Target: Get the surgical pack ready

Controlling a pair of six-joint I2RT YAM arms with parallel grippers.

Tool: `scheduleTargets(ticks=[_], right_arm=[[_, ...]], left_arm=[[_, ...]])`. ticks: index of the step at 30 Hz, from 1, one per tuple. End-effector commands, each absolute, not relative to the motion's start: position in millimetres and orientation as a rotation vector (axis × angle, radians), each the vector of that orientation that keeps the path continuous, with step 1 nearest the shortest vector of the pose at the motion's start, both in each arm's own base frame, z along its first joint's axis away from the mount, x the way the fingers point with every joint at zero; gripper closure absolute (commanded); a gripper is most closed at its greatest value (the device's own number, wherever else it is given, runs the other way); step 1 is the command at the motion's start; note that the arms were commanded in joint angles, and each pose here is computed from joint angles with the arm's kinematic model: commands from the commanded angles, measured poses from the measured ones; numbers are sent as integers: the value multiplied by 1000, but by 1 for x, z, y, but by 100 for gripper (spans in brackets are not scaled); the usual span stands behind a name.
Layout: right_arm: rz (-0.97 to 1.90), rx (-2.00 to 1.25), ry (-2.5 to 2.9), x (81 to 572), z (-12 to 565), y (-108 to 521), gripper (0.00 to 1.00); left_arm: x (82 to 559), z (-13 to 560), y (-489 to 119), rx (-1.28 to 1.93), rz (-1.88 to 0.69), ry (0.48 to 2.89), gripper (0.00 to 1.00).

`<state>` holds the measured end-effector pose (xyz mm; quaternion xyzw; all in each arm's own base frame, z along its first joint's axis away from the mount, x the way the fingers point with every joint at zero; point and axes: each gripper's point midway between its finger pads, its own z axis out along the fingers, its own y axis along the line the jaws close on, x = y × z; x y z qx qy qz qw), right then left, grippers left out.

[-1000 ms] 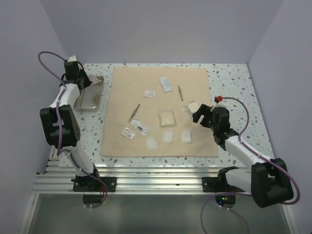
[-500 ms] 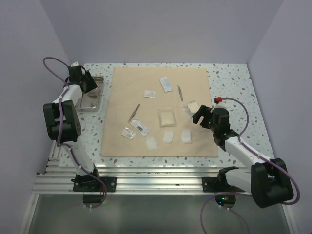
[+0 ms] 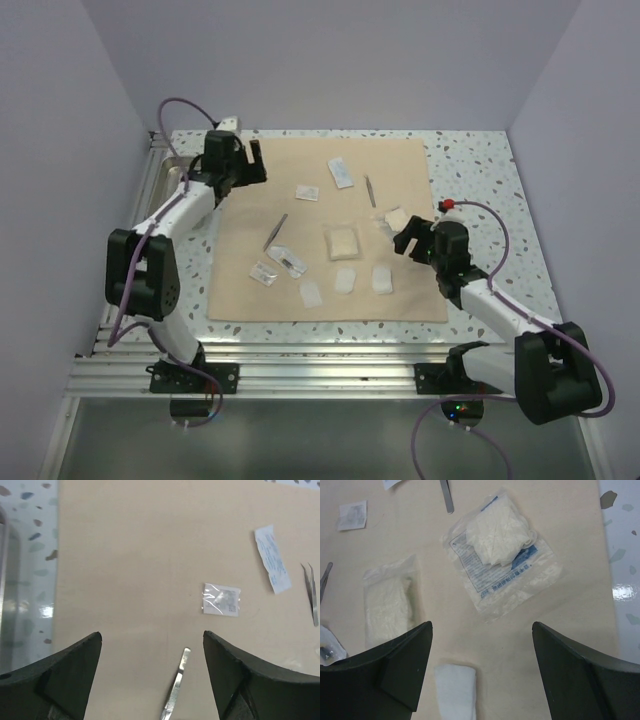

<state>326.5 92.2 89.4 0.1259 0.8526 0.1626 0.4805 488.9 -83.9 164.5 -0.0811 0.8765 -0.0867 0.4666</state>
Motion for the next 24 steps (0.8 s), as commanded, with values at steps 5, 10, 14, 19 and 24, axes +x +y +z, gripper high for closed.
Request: scheduleTargets(ticks=[5, 10, 14, 19, 24], right_arm=[[423, 285, 2035, 334, 102, 99, 15], [422, 285, 2030, 333, 103, 98, 15], [426, 284, 2034, 332, 101, 99, 15], [421, 285, 2027, 332, 104, 98, 15], [417, 286, 2028, 331, 103, 97, 15]], left_arm=[[491, 96, -164, 34, -377, 2362, 22], [496, 71, -189, 24, -463, 2405, 24], [501, 57, -196, -4, -505, 2421, 26], [504, 41, -209, -33, -588, 2441, 29], [511, 39, -220, -54, -663, 2433, 31]])
